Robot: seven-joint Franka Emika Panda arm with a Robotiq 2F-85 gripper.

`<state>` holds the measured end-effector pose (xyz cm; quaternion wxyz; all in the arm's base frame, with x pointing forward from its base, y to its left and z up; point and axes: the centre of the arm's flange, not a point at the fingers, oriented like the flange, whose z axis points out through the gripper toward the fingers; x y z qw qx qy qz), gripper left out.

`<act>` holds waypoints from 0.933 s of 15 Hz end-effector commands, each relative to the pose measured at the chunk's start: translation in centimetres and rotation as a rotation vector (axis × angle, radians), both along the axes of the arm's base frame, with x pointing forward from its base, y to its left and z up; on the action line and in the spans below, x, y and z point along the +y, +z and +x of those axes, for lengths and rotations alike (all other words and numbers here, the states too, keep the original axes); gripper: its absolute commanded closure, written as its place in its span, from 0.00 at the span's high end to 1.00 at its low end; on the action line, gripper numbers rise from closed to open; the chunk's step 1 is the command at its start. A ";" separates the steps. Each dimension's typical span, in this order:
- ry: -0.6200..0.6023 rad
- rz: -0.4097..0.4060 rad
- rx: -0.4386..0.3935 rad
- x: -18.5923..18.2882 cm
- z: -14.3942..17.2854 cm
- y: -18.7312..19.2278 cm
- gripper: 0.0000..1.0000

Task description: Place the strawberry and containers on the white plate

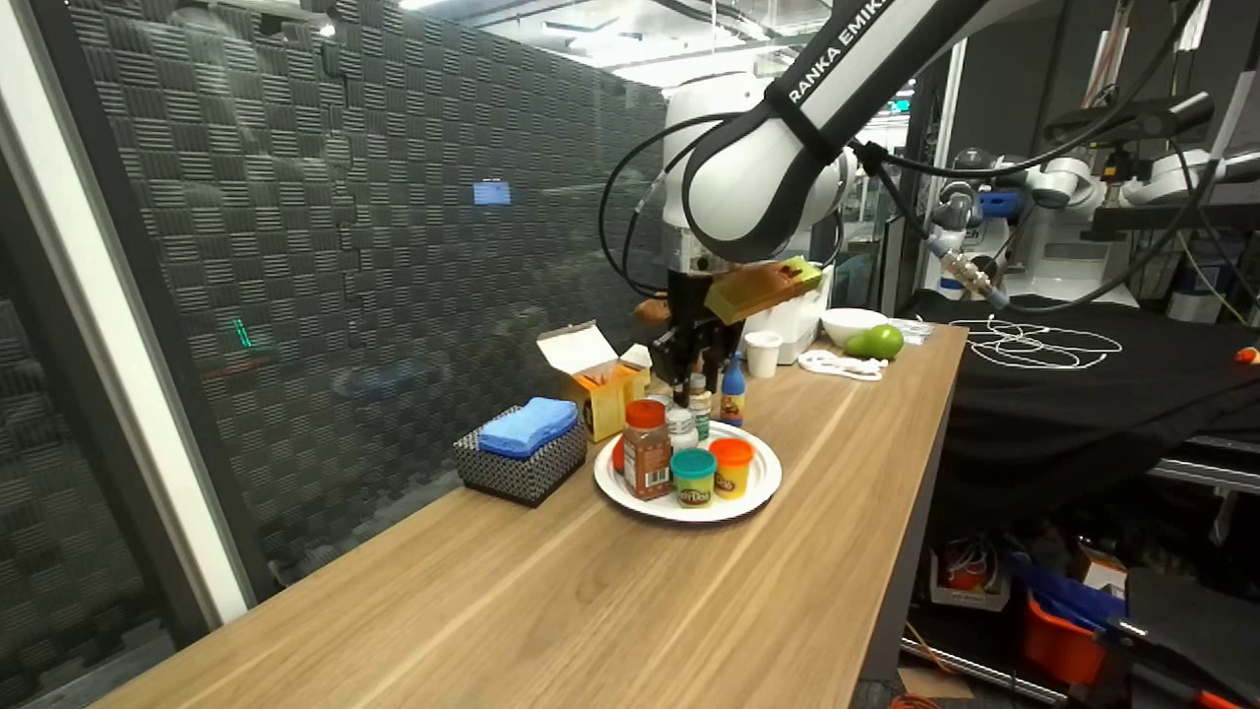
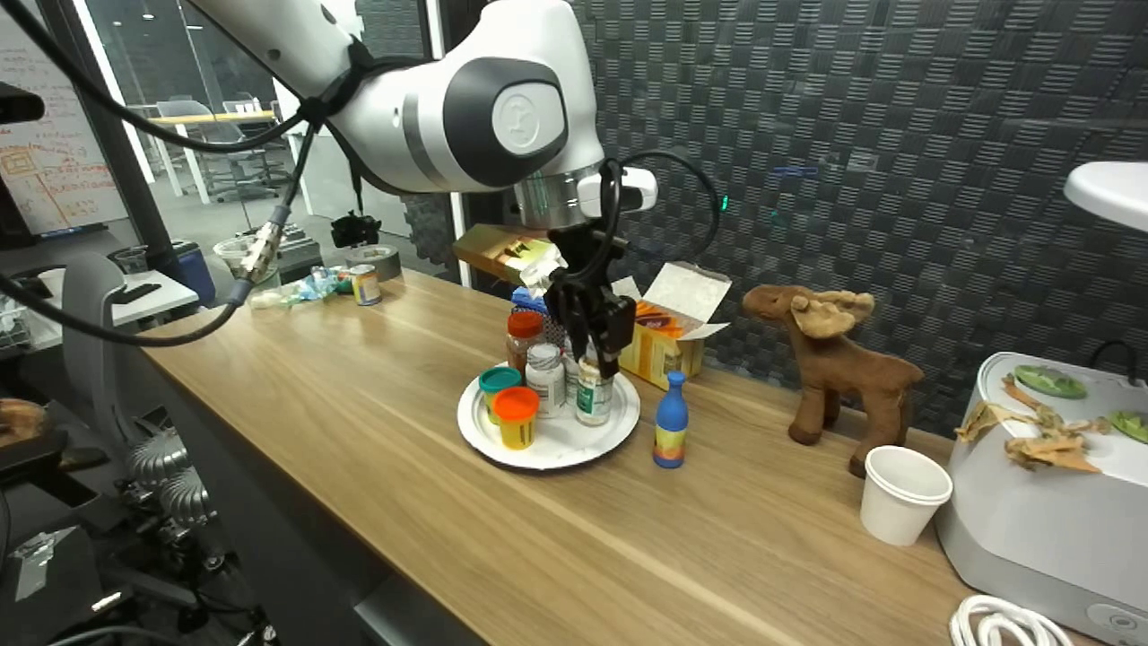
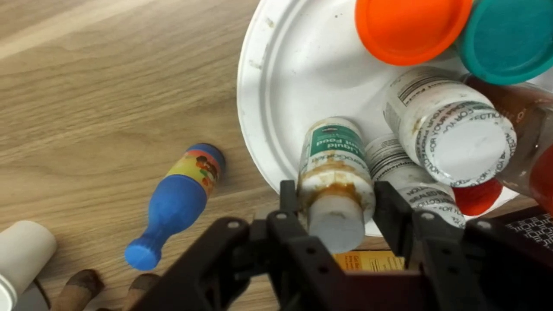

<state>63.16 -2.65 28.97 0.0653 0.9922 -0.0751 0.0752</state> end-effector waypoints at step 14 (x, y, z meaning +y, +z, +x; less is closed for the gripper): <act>-0.154 -0.030 -0.099 -5.0 0.1 4.5 1.00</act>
